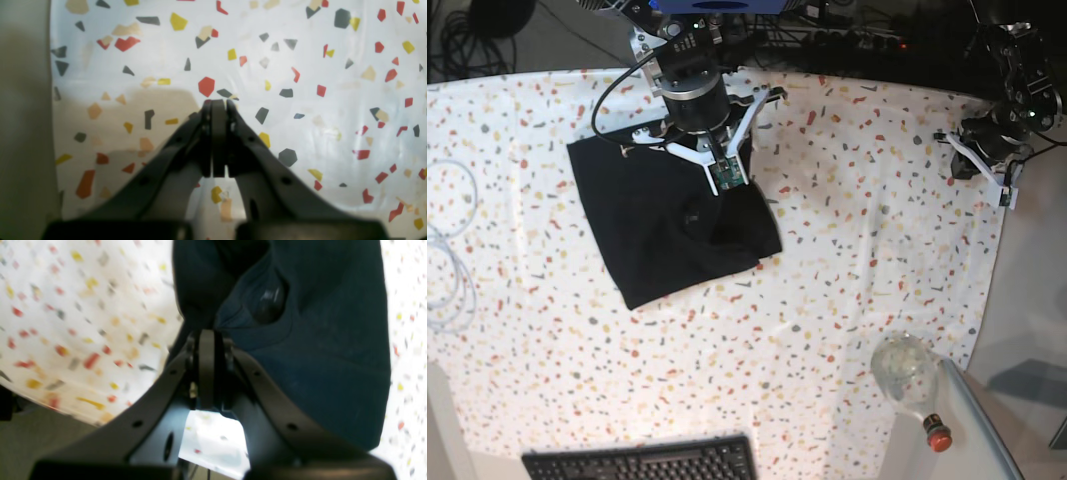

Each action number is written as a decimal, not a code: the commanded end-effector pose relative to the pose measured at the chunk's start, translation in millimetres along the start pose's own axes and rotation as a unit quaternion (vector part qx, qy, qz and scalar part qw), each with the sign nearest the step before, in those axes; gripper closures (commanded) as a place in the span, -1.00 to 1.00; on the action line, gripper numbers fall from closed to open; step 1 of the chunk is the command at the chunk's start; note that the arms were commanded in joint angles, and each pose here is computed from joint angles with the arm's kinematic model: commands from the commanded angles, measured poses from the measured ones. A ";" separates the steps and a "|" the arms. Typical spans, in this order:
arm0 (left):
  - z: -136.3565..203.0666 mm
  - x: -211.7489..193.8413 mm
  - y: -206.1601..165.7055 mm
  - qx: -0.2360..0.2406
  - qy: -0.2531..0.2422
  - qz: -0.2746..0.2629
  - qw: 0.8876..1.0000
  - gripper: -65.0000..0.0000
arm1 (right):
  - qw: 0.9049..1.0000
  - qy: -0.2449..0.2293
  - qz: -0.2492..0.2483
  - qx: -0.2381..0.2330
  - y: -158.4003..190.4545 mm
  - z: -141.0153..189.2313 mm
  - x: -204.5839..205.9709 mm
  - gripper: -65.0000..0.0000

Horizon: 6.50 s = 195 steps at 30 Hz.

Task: Layout the t-shirt on the table in an organized manner, then fold the t-shirt properly
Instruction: 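Drag the folded shirt with the right gripper to square it, then grasp the folded shirt's sides with both grippers, then rotate the folded shirt with the left gripper to align it, then pat the folded shirt square with both grippers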

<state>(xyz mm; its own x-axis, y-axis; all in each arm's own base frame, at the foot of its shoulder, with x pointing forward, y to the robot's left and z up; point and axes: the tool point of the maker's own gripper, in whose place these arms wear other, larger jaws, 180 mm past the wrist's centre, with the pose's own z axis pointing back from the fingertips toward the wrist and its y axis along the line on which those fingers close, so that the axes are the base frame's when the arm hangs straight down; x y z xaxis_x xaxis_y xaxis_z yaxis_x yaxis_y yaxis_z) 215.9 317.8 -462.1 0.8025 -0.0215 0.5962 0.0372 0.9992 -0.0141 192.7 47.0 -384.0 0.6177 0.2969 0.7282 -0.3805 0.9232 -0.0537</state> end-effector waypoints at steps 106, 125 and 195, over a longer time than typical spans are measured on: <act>-95.1 91.1 -387.0 -0.281 0.012 -0.560 0.779 1.00 | 0.909 0.027 -0.256 -0.329 -319.4 28.0 -50.1 0.29; -89.7 105.2 -445.6 -0.294 -0.067 -0.623 0.722 1.00 | 0.897 0.054 -0.271 -0.345 -321.0 39.7 -79.2 0.29; -20.0 48.7 -348.6 -0.291 -0.094 -0.285 0.909 1.00 | 0.981 0.094 -0.163 -0.051 -164.7 -17.8 -116.6 1.00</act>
<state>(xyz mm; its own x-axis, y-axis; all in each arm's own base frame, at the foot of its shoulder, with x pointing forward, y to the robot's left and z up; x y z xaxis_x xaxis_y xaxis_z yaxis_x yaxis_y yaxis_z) 240.9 -26.4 -460.6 0.4749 -0.5036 0.7217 0.7677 0.6380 -0.0600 189.3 -133.4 -479.4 0.8320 0.0127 0.5546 -0.0766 0.9928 0.0921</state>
